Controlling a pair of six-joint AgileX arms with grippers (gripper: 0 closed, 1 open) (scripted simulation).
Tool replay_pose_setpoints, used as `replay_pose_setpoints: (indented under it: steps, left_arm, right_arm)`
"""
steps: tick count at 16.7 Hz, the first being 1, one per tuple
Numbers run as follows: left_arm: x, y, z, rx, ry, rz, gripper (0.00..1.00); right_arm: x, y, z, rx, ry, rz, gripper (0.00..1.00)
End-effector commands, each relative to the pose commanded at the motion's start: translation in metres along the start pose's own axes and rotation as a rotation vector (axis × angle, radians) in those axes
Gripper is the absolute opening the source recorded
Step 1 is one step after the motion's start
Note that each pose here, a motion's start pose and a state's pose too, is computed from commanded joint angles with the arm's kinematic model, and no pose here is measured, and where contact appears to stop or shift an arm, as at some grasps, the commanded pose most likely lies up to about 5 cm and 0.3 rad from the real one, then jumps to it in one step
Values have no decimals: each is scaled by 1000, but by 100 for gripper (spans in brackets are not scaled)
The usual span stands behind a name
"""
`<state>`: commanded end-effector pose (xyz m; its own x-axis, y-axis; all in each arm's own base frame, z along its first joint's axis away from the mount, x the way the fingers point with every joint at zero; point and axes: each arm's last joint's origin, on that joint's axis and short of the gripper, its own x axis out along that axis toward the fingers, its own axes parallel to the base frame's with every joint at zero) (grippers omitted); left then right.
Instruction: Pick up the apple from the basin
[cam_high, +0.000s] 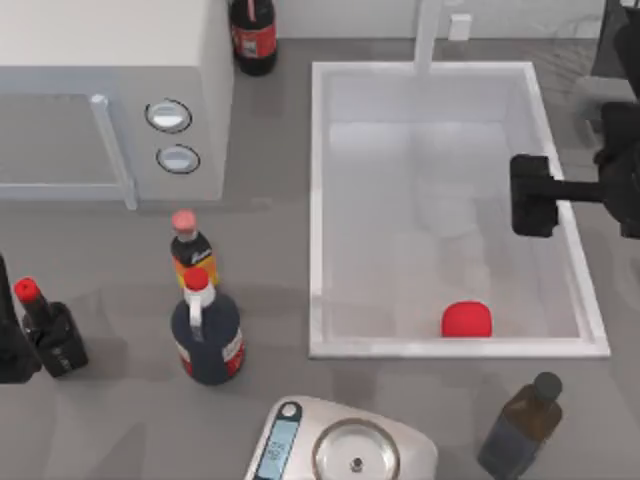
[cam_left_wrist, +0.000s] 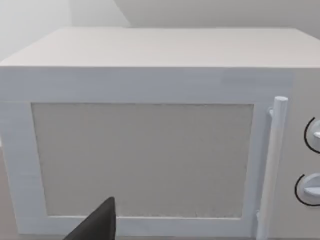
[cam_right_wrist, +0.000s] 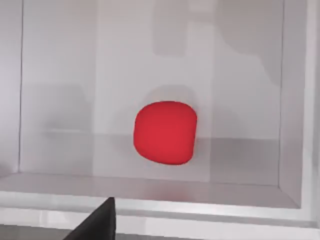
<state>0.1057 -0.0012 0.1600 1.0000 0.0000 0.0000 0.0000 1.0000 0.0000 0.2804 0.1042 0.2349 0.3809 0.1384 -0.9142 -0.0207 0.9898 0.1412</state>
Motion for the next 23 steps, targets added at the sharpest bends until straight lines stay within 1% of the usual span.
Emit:
replay_pose_setpoints:
  steps: [4, 6, 8, 16, 18, 23]
  left_arm:
    - [0, 0, 0, 0, 0, 0, 100]
    - [0, 0, 0, 0, 0, 0, 100]
    - [0, 0, 0, 0, 0, 0, 100]
    - [0, 0, 0, 0, 0, 0, 100]
    - [0, 0, 0, 0, 0, 0, 100]
    - [0, 0, 0, 0, 0, 0, 100]
  right_arm:
    - [61, 37, 23, 4, 248, -80, 100]
    - [84, 50, 27, 4, 326, -114, 100]
    - [98, 58, 28, 3, 373, -137, 100]
    - [110, 59, 27, 6, 394, -148, 100]
    - [129, 58, 21, 6, 400, -151, 100]
    - [204, 50, -4, 4, 372, -136, 100]
